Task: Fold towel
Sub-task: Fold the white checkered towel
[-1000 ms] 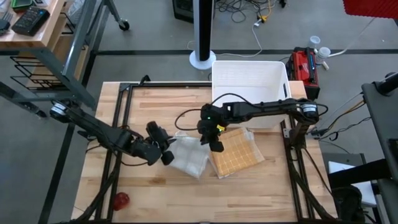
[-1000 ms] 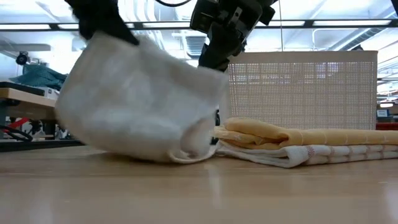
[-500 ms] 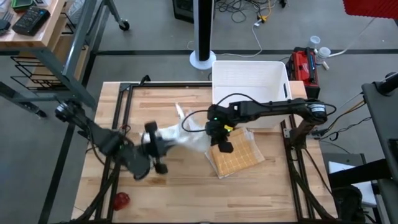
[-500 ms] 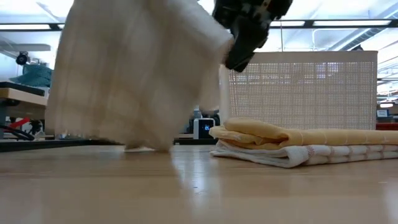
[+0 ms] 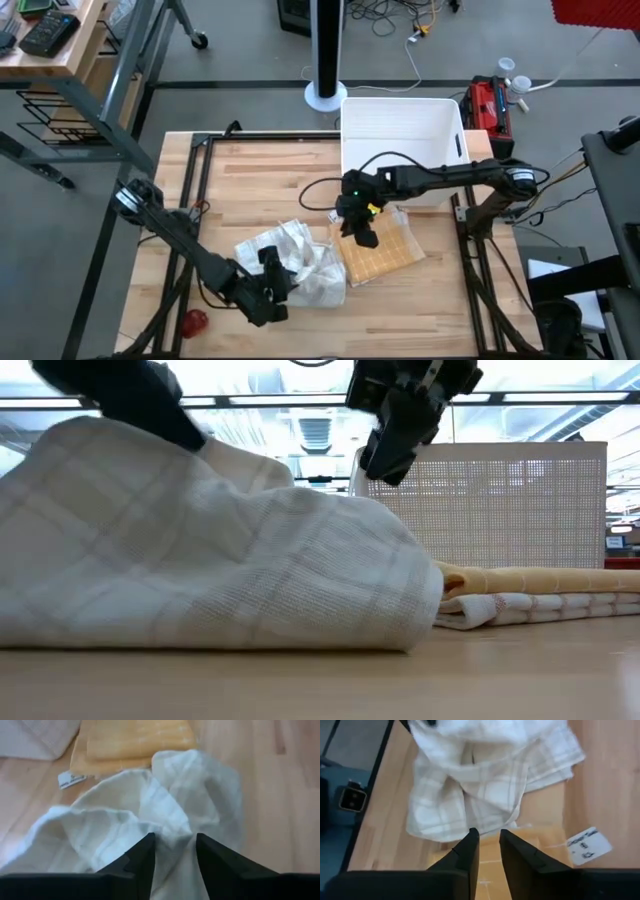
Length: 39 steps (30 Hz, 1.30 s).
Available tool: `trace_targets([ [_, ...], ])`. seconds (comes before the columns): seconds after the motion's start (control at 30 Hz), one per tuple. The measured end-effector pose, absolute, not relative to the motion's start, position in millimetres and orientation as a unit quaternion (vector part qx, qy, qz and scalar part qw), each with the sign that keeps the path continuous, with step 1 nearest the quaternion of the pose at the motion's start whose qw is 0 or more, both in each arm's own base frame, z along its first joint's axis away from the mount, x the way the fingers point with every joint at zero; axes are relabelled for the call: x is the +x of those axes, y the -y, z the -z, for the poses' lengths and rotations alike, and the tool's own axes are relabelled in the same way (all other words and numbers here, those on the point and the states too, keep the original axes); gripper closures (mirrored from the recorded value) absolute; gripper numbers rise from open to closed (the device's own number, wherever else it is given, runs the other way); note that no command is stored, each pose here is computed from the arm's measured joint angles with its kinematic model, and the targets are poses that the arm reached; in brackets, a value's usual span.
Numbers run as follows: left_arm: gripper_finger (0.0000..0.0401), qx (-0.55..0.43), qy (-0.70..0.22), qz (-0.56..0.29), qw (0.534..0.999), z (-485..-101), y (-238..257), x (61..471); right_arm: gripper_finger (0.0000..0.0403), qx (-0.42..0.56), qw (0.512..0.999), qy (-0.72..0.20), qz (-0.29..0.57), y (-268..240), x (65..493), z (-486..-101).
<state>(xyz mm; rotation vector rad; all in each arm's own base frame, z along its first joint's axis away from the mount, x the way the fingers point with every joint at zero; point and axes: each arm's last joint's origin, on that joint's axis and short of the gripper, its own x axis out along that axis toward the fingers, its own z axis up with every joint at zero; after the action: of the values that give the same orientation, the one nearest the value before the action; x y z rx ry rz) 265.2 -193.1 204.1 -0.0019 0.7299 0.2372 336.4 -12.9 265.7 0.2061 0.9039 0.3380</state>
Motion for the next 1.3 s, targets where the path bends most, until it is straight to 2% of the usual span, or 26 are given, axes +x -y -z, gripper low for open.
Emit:
trace_targets([
  [0.13,0.0268,0.002,-0.348,-0.105,0.931,-211.6,195.6,268.4,0.0322,0.106,0.883,-0.425,-0.168,3.9,343.8,-241.0],
  [0.3,0.0278,-0.017,-0.366,-0.075,0.927,-214.8,199.0,268.1,0.0319,0.123,0.903,-0.370,-0.180,-18.3,359.6,-209.3],
  [0.43,0.0286,-0.025,-0.362,-0.072,0.929,-214.3,199.6,268.7,0.0322,0.044,0.919,-0.322,-0.224,-42.4,369.2,-203.0],
  [0.57,0.0293,-0.031,-0.358,-0.080,0.930,-210.2,198.5,267.9,0.0317,-0.087,0.926,-0.309,-0.199,-67.0,377.0,-201.9],
  [0.73,0.0300,-0.037,-0.340,-0.092,0.935,-209.9,198.4,268.9,0.0299,-0.174,0.927,-0.285,-0.172,-88.2,387.4,-211.8],
  [1.0,0.0308,-0.036,-0.312,-0.114,0.942,-212.3,198.5,270.4,0.0277,-0.206,0.914,-0.305,-0.171,-97.5,391.5,-197.8],
  [1.3,0.0313,0.059,-0.205,-0.219,0.952,-224.0,191.7,278.3,0.0299,-0.243,0.915,-0.274,-0.167,-102.4,409.6,-171.9],
])
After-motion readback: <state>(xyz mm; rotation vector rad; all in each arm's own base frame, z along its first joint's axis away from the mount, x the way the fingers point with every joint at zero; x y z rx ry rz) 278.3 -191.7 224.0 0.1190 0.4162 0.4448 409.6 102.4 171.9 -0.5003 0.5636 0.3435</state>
